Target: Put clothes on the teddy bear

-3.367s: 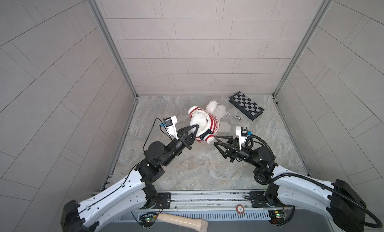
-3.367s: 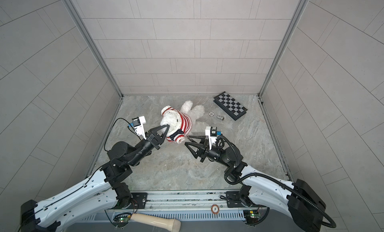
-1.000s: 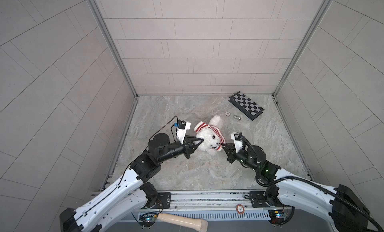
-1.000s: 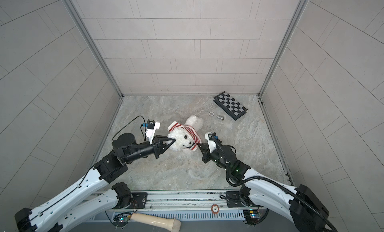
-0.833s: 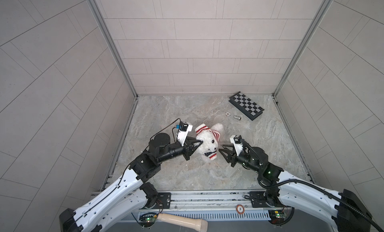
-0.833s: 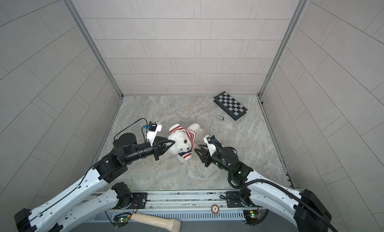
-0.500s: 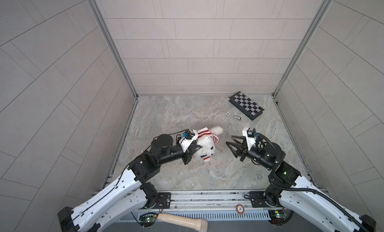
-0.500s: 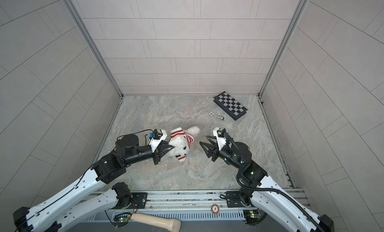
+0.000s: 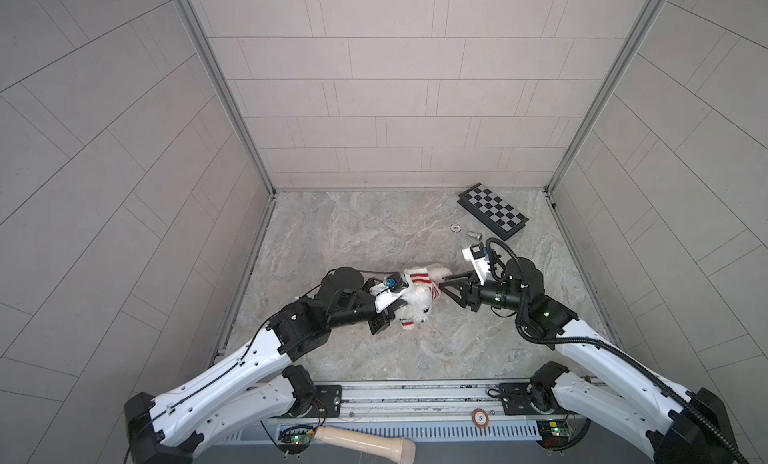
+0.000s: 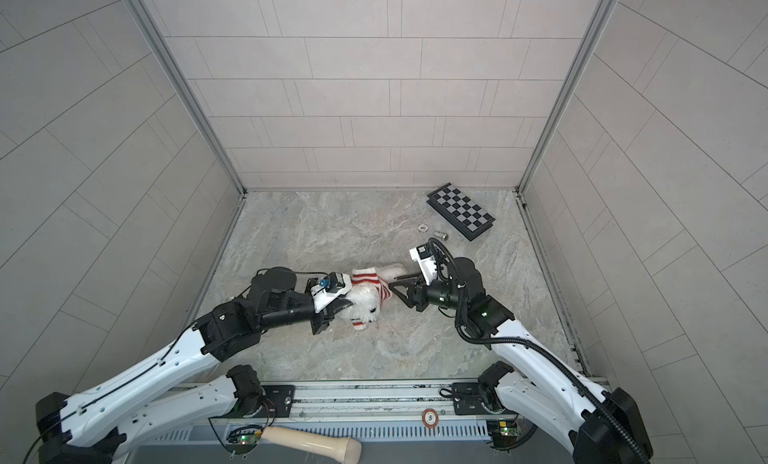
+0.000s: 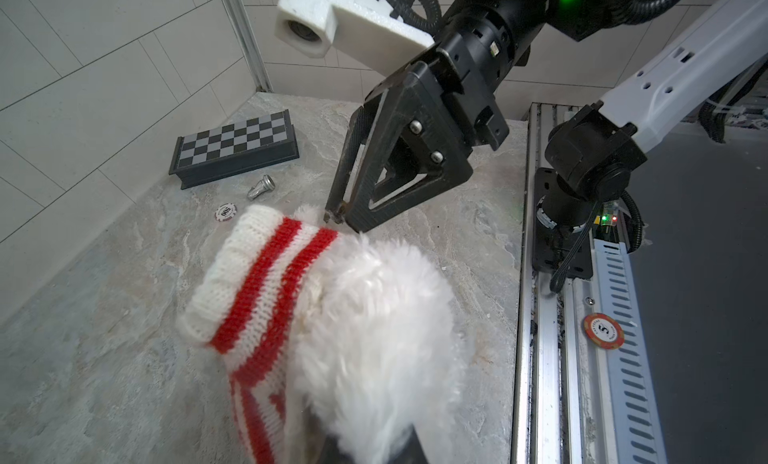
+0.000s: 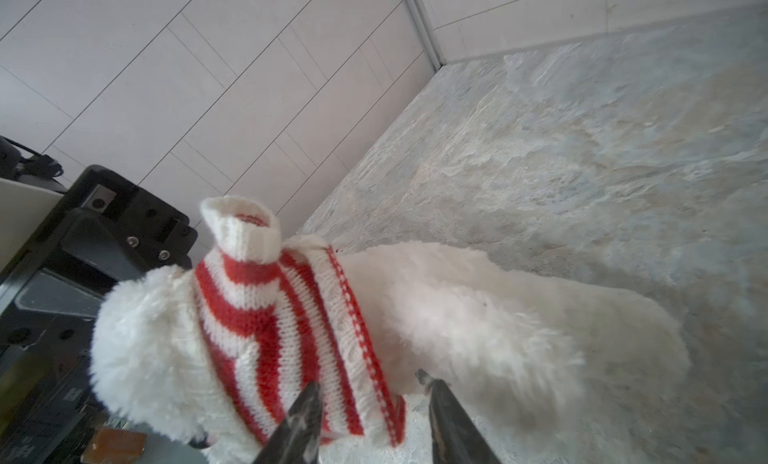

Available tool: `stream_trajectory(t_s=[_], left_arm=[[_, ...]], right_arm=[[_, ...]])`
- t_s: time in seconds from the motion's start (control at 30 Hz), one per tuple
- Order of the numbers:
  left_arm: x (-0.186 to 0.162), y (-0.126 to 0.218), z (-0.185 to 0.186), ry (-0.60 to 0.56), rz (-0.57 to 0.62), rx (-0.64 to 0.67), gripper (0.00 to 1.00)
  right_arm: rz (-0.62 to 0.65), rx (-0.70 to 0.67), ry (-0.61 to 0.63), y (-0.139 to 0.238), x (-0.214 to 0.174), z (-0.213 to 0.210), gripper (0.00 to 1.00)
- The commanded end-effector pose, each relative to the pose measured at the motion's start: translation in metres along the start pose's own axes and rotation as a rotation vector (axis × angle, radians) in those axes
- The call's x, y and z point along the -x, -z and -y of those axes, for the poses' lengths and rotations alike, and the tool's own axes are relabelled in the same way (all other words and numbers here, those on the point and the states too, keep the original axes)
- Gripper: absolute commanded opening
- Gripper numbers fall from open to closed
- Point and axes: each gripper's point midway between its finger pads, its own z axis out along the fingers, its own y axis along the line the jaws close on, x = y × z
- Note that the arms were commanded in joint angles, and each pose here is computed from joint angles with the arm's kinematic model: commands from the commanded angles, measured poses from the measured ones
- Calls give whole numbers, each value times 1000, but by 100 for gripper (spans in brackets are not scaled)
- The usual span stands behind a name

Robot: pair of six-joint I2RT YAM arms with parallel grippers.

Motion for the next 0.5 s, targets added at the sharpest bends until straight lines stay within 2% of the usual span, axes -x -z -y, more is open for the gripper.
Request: stream_trajectory(t_s=[0.0, 0.2, 0.47], left_arm=[[13, 4, 0, -42, 31, 5, 0], [8, 5, 6, -51, 15, -13, 0], [3, 3, 7, -45, 5, -18, 0]], right_arm=[[-36, 59, 32, -4, 2, -17, 42], [-67, 41, 48, -14, 8, -14, 38], [-73, 16, 58, -15, 10, -10, 37]])
